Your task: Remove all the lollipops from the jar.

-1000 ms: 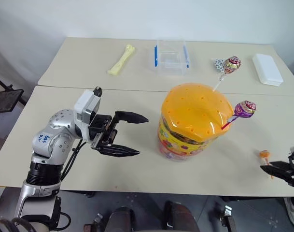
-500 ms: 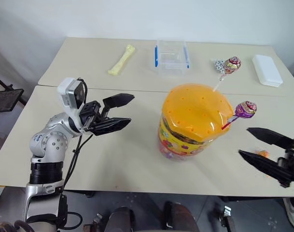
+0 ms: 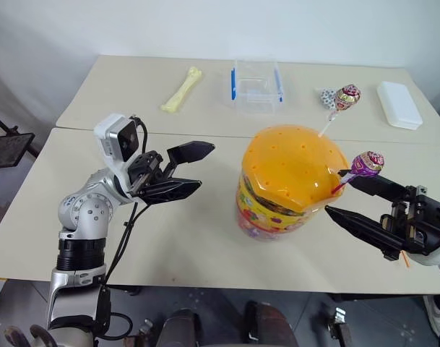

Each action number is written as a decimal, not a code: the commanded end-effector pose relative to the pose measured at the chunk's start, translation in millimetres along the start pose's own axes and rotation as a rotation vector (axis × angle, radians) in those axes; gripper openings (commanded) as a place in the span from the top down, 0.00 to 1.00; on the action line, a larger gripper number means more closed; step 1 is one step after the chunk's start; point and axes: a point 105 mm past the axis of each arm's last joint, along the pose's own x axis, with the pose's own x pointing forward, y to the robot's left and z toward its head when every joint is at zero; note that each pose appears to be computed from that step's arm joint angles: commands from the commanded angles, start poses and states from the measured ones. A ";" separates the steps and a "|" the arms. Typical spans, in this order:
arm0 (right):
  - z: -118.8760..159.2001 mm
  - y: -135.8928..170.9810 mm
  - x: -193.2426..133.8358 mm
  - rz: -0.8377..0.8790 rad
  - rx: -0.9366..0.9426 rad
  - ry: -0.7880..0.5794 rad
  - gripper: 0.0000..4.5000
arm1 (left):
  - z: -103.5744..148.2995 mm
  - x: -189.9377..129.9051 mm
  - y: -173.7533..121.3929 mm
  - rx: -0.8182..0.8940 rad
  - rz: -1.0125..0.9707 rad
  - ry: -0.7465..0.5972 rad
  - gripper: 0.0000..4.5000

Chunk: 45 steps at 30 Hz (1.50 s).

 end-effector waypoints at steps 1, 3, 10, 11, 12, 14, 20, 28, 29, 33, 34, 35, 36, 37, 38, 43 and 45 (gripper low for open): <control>6.8 1.9 2.9 0.018 -0.029 -0.016 0.25 | 2.4 6.7 -7.8 0.020 -0.051 0.007 0.00; 5.9 0.5 2.2 0.016 -0.036 -0.005 0.34 | 2.3 7.0 -7.5 0.020 -0.052 0.007 0.00; 6.1 -2.7 0.8 0.012 -0.017 -0.022 0.83 | 3.6 9.5 -7.7 0.027 -0.065 0.009 0.00; 6.7 -3.5 0.9 0.012 -0.017 -0.028 0.92 | 4.3 10.0 -7.4 0.028 -0.066 0.007 0.00; 7.7 -4.6 0.9 0.010 -0.017 -0.033 0.98 | 5.0 10.7 -7.3 0.033 -0.069 0.007 0.00; 15.7 -9.4 0.2 -0.010 -0.013 -0.073 0.99 | 6.8 12.8 -6.8 0.050 -0.071 0.005 0.00; 61.4 -34.2 -19.8 -0.139 0.079 -0.298 0.99 | 12.2 22.2 -8.6 0.127 -0.081 0.017 0.00; -2.3 -119.9 -113.2 -0.729 0.100 0.172 0.99 | -2.8 19.3 -8.4 0.294 -0.081 0.260 0.00; -12.8 -126.3 -121.3 -0.773 0.047 0.262 0.99 | -5.6 17.3 -8.5 0.314 -0.090 0.291 0.00; -77.7 -143.5 -169.8 -0.951 -0.009 0.731 0.99 | -10.3 12.6 -6.0 0.331 -0.075 0.345 0.00; -88.5 -140.9 -174.5 -0.945 0.025 0.783 0.99 | -12.2 11.9 -6.6 0.330 -0.079 0.362 0.00; -97.6 -138.1 -178.0 -0.939 0.065 0.822 0.99 | -15.1 10.7 -7.9 0.334 -0.087 0.389 0.00; -105.8 -135.7 -183.0 -0.937 0.092 0.877 0.99 | -16.6 10.1 -8.5 0.336 -0.088 0.402 0.00; -111.7 -134.5 -187.0 -0.933 0.103 0.924 0.99 | -17.0 10.0 -9.2 0.333 -0.087 0.402 0.00; -118.2 -132.1 -190.0 -0.913 0.120 0.952 0.99 | -16.9 10.0 -9.9 0.333 -0.086 0.402 0.00; -120.5 -131.9 -192.6 -0.863 0.132 0.943 0.77 | -12.4 10.0 -11.3 0.333 -0.070 0.385 0.00; -111.9 -129.4 -186.1 -0.790 0.144 0.899 0.62 | -8.9 9.5 -11.7 0.333 -0.065 0.377 0.00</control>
